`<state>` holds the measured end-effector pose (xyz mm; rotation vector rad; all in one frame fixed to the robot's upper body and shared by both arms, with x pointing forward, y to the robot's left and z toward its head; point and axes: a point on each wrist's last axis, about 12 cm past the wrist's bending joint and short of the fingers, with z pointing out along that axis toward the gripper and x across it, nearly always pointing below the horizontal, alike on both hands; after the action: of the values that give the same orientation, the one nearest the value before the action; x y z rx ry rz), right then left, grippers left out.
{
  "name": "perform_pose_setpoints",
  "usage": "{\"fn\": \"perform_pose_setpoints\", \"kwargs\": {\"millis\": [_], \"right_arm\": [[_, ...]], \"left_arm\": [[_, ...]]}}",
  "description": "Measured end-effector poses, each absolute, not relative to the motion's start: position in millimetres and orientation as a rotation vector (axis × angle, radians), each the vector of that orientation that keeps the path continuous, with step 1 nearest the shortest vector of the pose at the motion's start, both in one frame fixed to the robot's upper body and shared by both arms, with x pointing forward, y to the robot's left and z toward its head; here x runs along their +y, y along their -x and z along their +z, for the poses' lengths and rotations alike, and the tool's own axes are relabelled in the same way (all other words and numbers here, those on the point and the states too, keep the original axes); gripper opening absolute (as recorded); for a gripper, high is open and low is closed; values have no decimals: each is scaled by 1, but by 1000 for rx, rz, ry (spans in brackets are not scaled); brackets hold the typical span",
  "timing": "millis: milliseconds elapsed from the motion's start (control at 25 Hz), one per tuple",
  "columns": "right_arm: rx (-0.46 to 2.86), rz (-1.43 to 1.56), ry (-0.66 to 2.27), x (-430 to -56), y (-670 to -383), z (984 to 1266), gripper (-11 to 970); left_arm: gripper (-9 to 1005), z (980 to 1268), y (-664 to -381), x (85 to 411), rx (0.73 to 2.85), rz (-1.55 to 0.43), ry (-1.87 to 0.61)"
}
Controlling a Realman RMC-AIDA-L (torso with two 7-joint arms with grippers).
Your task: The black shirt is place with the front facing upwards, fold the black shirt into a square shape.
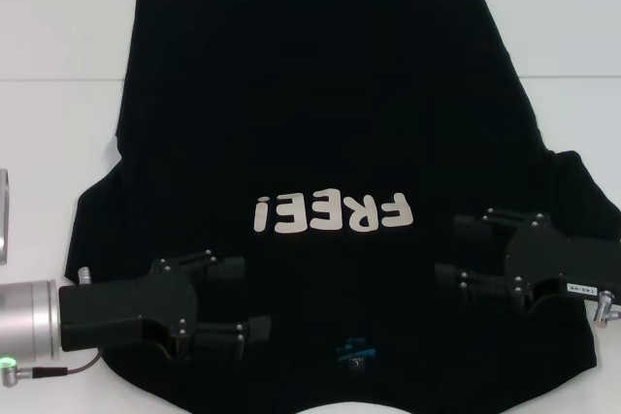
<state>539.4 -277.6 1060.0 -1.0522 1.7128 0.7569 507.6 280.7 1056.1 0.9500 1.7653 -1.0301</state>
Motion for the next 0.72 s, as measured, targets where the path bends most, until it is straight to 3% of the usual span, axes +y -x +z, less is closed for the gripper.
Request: {"fn": "perform_pose_setpoints", "kwargs": {"millis": [560, 720], "right_arm": [[1705, 749, 1017, -277, -542, 1062, 740], [1700, 742, 979, -279, -543, 1063, 740]], "left_arm": [[931, 1057, -505, 282, 1757, -1054, -940], [931, 1064, -507, 290, 1774, -1107, -800]]}}
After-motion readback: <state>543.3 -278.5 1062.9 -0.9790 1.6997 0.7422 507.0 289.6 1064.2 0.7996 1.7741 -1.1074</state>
